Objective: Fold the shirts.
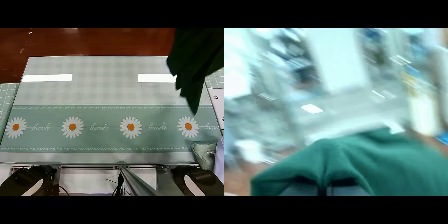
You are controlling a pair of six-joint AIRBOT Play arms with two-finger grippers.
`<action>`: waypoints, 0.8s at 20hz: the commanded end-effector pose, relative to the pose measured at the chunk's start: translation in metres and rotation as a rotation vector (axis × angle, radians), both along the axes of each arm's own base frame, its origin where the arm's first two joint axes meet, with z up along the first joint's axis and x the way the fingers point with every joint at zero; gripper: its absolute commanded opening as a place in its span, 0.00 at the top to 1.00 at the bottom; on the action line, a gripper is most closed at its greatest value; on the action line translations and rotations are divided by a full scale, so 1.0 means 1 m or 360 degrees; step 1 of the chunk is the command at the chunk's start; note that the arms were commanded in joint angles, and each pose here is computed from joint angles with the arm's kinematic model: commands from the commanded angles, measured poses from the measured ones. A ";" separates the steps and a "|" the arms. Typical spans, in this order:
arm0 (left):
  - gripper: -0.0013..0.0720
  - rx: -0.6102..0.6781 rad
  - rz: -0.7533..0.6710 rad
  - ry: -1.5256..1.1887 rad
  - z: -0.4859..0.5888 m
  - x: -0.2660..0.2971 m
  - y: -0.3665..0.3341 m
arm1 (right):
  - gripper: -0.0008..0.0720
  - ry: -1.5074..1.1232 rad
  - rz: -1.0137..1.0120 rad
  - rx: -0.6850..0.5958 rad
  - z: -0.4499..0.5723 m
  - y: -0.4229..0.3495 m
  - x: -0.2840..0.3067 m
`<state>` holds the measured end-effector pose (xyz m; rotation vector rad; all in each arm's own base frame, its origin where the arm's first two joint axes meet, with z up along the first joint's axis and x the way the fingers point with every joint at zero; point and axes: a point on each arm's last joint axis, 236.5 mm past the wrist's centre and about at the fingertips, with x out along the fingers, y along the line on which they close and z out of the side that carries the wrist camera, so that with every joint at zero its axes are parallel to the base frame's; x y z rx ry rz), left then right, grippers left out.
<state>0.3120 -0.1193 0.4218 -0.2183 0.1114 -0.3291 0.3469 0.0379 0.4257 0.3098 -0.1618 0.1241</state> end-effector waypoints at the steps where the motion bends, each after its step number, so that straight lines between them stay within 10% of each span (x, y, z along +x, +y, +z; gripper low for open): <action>1: 0.06 0.0025 0.0015 -0.0023 0.015 -0.048 0.025 | 0.94 -0.0130 0.0305 0.0076 0.033 0.045 -0.067; 14: 0.06 0.0378 0.0064 0.0756 -0.139 -0.052 0.035 | 0.92 0.1440 0.1252 -0.0839 -0.362 0.337 -0.049; 16: 0.06 0.0435 0.0062 0.0879 -0.175 -0.049 0.033 | 0.41 0.1606 0.1244 -0.0935 -0.403 0.335 -0.055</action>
